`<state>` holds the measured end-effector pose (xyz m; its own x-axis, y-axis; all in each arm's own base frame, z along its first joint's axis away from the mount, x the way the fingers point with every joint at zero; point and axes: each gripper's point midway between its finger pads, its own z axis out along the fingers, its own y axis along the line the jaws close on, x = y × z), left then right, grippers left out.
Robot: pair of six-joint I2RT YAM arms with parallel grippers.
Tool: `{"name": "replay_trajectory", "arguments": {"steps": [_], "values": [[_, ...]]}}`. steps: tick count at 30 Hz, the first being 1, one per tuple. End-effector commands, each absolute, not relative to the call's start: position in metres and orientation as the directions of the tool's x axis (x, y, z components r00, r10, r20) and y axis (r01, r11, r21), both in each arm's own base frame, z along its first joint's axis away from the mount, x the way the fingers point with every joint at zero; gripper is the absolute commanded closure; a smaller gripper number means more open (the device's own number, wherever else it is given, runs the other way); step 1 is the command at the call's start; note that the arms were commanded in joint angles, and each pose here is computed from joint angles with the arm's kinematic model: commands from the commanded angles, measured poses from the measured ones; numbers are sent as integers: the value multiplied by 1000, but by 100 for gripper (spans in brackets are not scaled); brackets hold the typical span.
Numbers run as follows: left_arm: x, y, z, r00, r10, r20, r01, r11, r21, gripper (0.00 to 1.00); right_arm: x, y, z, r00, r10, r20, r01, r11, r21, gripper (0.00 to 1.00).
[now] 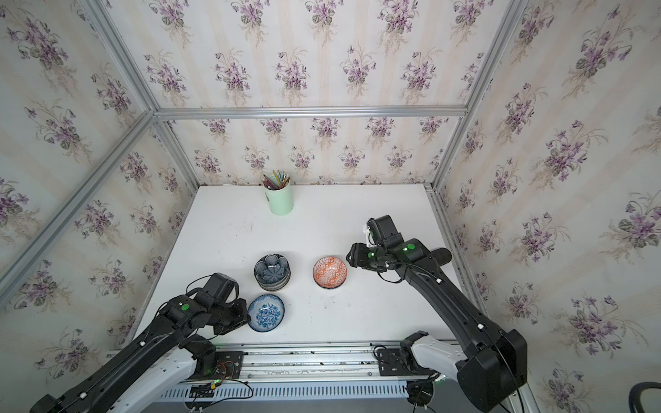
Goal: Stack the bowls
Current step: Pick up the bowl from the center of the board.
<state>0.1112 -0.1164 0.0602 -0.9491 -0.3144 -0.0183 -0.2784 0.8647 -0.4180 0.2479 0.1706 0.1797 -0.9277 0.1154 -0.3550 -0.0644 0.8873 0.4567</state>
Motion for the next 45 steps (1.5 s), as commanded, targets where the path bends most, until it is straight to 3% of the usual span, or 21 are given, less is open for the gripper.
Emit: {"name": "replay_trajectory", "arguments": {"steps": [1, 21, 32, 45], "values": [[109, -119, 65, -954, -298, -16, -262, 862, -434, 100, 246, 172, 180, -931, 106, -349, -73, 884, 462, 38], [102, -134, 136, -982, -175, -67, -117, 853, -509, 100, 212, 226, 199, -940, -30, -339, -212, 831, 514, 42], [147, -166, 198, -991, -19, -129, 46, 874, -483, 100, 199, 263, 226, -925, -128, -358, -311, 798, 517, 45], [188, -213, 206, -989, 111, -92, 143, 860, -490, 100, 191, 284, 226, -919, -197, -343, -351, 806, 477, 53]]}}
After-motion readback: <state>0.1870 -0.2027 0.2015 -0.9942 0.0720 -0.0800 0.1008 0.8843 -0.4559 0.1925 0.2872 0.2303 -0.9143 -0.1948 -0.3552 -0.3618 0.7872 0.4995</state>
